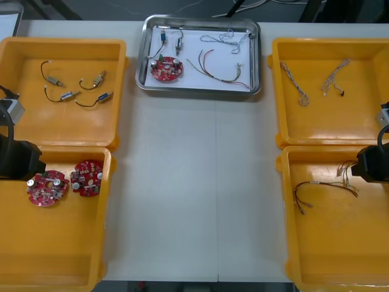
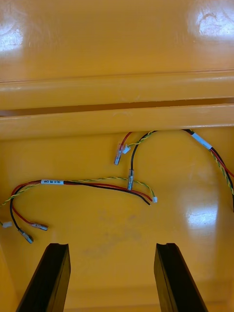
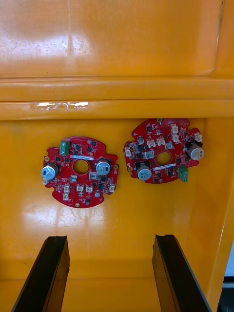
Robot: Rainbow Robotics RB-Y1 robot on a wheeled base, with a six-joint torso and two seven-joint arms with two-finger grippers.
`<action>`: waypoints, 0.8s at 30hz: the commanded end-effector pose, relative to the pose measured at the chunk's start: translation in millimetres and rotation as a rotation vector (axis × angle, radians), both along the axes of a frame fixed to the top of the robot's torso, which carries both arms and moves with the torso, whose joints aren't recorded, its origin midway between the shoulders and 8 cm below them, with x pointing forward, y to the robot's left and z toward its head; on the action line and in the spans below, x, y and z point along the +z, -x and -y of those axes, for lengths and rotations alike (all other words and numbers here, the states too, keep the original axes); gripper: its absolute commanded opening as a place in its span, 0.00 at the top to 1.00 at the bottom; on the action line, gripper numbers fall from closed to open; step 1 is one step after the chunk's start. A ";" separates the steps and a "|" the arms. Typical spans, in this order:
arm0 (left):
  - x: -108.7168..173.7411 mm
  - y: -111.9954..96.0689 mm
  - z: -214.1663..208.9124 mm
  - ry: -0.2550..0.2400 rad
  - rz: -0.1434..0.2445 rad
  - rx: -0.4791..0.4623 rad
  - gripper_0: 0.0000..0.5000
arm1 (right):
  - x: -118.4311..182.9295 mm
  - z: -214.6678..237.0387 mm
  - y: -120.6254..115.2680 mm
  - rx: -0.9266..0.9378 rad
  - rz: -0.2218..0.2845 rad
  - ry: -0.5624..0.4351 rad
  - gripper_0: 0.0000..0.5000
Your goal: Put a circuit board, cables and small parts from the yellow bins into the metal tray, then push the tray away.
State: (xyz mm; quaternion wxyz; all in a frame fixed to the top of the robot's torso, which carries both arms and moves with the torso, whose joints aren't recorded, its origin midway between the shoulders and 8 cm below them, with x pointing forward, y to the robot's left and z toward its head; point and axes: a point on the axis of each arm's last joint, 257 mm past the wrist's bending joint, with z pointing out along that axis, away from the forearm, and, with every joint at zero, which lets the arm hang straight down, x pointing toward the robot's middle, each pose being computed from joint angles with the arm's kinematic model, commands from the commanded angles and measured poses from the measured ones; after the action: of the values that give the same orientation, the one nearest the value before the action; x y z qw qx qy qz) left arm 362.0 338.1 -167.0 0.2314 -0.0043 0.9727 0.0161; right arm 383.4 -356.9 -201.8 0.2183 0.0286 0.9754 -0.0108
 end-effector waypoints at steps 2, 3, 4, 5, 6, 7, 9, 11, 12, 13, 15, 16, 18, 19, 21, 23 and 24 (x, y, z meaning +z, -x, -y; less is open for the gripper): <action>10.3 3.9 -13.6 -0.078 0.006 -0.057 0.00 | 3.7 3.1 2.1 -0.003 0.012 -0.001 0.00; 10.3 3.9 -13.6 -0.078 0.006 -0.057 0.00 | 3.7 3.1 2.1 -0.003 0.012 -0.001 0.00; 10.3 3.9 -13.6 -0.078 0.006 -0.057 0.00 | 3.7 3.1 2.1 -0.003 0.012 -0.001 0.00; 10.3 3.9 -13.6 -0.078 0.006 -0.057 0.00 | 3.7 3.1 2.1 -0.003 0.012 -0.001 0.00; 10.3 3.9 -13.6 -0.078 0.006 -0.057 0.00 | 3.7 3.1 2.1 -0.003 0.012 -0.001 0.00; 10.3 3.9 -13.6 -0.078 0.006 -0.057 0.00 | 3.7 3.1 2.1 -0.003 0.012 -0.001 0.00; 10.3 3.9 -13.6 -0.078 0.006 -0.057 0.00 | 3.7 3.1 2.1 -0.003 0.012 -0.001 0.00; 10.3 3.9 -13.6 -0.078 0.006 -0.057 0.00 | 3.7 3.1 2.1 -0.003 0.012 -0.001 0.00; 10.3 3.9 -13.6 -0.078 0.006 -0.057 0.00 | 3.7 3.1 2.1 -0.003 0.012 -0.001 0.00; 10.3 3.9 -13.6 -0.078 0.006 -0.057 0.00 | 3.7 3.1 2.1 -0.003 0.012 -0.001 0.00; 10.3 3.9 -13.6 -0.078 0.006 -0.057 0.00 | 3.7 3.1 2.1 -0.003 0.012 -0.001 0.00; 10.3 3.9 -13.6 -0.078 0.006 -0.057 0.00 | 3.7 3.1 2.1 -0.003 0.012 -0.001 0.00; 10.3 3.9 -13.6 -0.078 0.006 -0.057 0.00 | 3.7 3.1 2.1 -0.003 0.012 -0.001 0.00; 10.3 3.9 -13.6 -0.078 0.006 -0.057 0.00 | 3.7 3.1 2.1 -0.003 0.012 -0.001 0.00; 10.3 3.9 -13.6 -0.078 0.006 -0.057 0.00 | 3.7 3.1 2.1 -0.003 0.012 -0.001 0.00; 10.3 3.9 -13.6 -0.078 0.006 -0.057 0.00 | 3.7 3.1 2.1 -0.003 0.012 -0.001 0.00; 10.3 3.9 -13.6 -0.078 0.006 -0.057 0.00 | 3.7 3.1 2.1 -0.003 0.012 -0.001 0.00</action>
State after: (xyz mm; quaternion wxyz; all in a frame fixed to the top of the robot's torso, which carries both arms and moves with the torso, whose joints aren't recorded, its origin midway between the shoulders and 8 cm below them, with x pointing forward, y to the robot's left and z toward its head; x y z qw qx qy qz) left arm 362.0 338.1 -167.0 0.2314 -0.0043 0.9727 0.0161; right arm 383.5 -356.9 -201.7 0.2184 0.0286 0.9754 -0.0108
